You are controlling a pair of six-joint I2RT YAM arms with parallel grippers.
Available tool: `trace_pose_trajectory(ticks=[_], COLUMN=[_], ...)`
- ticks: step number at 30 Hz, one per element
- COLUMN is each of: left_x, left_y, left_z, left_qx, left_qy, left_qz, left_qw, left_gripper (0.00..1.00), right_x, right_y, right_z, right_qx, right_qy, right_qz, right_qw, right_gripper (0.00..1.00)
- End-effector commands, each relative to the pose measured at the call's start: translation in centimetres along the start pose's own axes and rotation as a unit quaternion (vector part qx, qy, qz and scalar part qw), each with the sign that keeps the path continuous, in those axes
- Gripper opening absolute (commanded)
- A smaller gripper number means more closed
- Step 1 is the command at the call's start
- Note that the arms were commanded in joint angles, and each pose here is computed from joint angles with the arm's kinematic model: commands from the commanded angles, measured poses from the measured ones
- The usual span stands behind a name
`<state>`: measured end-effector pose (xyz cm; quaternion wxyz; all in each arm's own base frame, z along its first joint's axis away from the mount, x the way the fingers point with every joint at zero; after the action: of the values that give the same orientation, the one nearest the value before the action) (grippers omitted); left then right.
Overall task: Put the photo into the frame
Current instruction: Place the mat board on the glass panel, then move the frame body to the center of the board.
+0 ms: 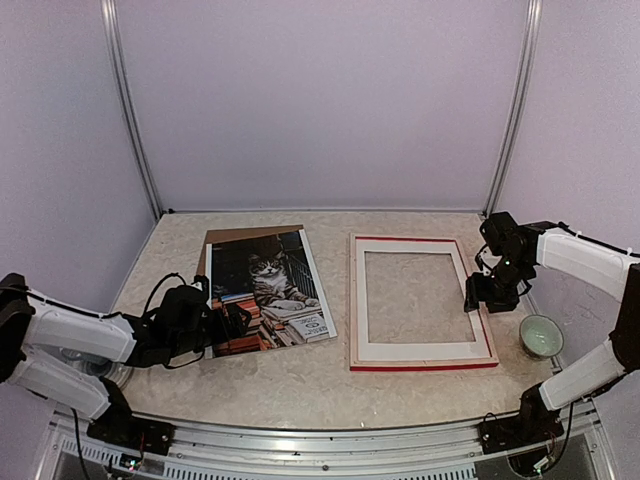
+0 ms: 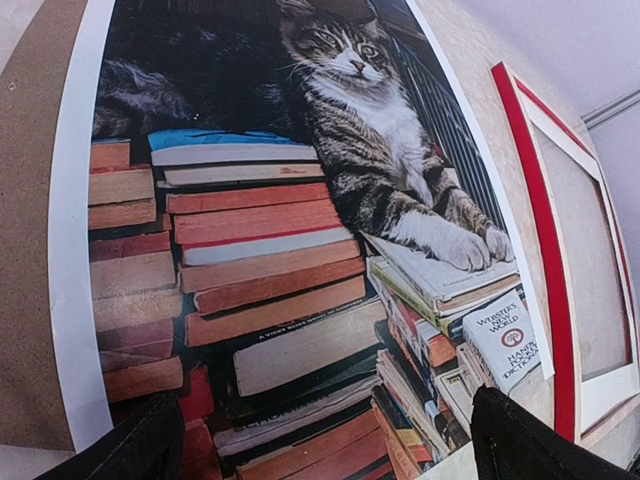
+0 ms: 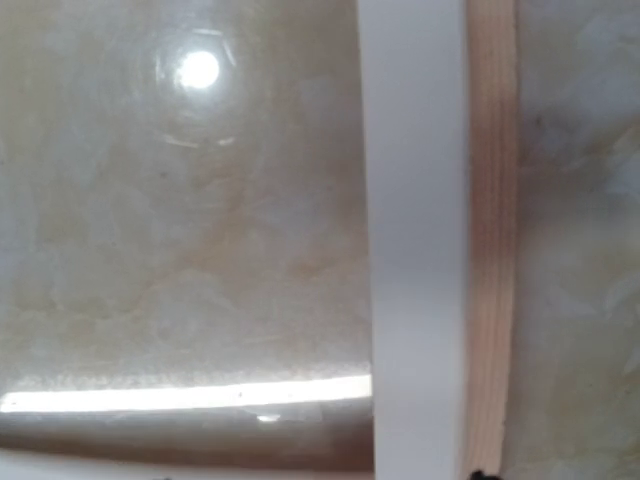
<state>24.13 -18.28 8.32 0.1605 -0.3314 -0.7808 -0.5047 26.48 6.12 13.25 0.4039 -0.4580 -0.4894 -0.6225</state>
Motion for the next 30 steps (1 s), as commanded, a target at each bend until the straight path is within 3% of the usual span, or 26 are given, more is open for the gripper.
trace_pose_trajectory(ticks=[1,14,30], left_x=[0.1,0.1,1.2], left_y=[0.8,0.6,0.7], left_z=[-0.7,-0.5,0.3], left_qx=[-0.001,0.001,0.003], left_qy=[-0.007,-0.004,0.010], left_qz=[-0.011,-0.010,-0.021], left_qw=[1.000,1.000,1.000], left_gripper=[0.99,0.99,0.99], right_x=[0.3,-0.9,-4.6], right_y=[0.3,2.0,8.2], right_z=[-0.6,-1.1,-2.1], right_qx=[-0.009,-0.028,-0.067], right_qy=[-0.018,-0.051,-0.079], right_qz=[-0.002,-0.029,-0.104], right_qw=[1.000,0.998,0.989], right_gripper=[0.64,0.69,0.43])
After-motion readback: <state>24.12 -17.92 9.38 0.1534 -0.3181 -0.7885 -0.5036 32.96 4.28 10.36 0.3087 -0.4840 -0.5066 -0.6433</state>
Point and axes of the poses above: each gripper's point midway between its finger pads, its own x axis back along the fingers, its own z axis along the line the jaws close on, y = z × x, the point moved 4 cm from there along x, back along the fingers, and after that the axes turned 5 degrees about -x, right-handed, at the moved point
